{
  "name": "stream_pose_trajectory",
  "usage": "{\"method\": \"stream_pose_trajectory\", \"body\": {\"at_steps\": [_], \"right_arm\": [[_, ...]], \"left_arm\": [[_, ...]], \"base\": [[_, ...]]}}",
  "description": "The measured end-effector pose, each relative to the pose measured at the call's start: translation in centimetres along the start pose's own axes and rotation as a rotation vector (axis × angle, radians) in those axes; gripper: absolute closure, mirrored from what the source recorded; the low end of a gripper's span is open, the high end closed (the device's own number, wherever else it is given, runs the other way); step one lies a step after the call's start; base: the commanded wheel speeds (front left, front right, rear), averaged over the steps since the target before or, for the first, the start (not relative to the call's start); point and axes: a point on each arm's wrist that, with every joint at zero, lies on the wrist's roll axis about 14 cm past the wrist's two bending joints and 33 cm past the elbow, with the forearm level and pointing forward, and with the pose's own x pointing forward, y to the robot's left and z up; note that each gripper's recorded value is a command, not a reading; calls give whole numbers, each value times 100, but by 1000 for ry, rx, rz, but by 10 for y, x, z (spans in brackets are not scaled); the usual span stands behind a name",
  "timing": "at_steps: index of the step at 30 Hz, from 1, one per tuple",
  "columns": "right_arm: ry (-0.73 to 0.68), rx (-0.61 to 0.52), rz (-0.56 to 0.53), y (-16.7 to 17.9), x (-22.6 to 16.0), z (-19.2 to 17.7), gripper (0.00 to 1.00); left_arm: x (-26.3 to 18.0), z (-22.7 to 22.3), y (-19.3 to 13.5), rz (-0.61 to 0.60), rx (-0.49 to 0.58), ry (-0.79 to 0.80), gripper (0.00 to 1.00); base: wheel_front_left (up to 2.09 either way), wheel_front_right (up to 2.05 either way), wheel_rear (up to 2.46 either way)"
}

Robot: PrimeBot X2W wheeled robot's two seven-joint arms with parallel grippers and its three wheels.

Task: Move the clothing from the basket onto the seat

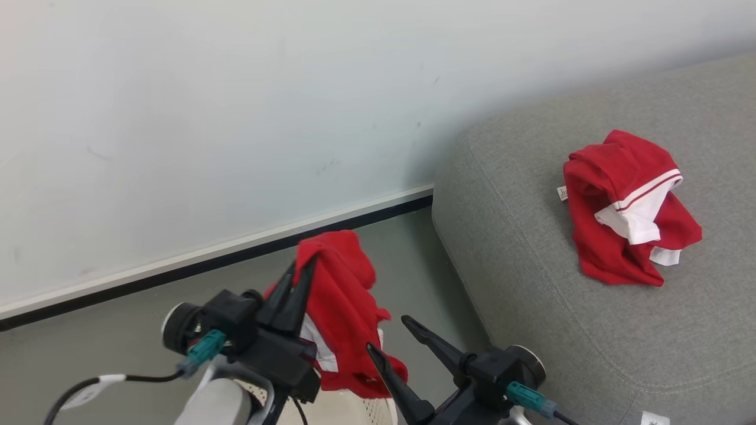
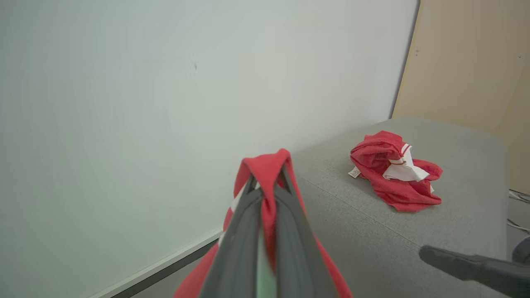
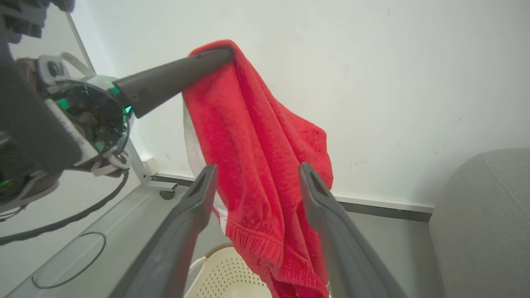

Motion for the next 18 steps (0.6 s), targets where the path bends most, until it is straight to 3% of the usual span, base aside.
{"method": "stream_pose_trajectory", "body": {"at_steps": [18], "right_arm": [[71,-19,-67,-17,4,-21,0]], "left_arm": [[2,12,-84,-239,-16,21,100]], "base": [[0,0,0]]}}
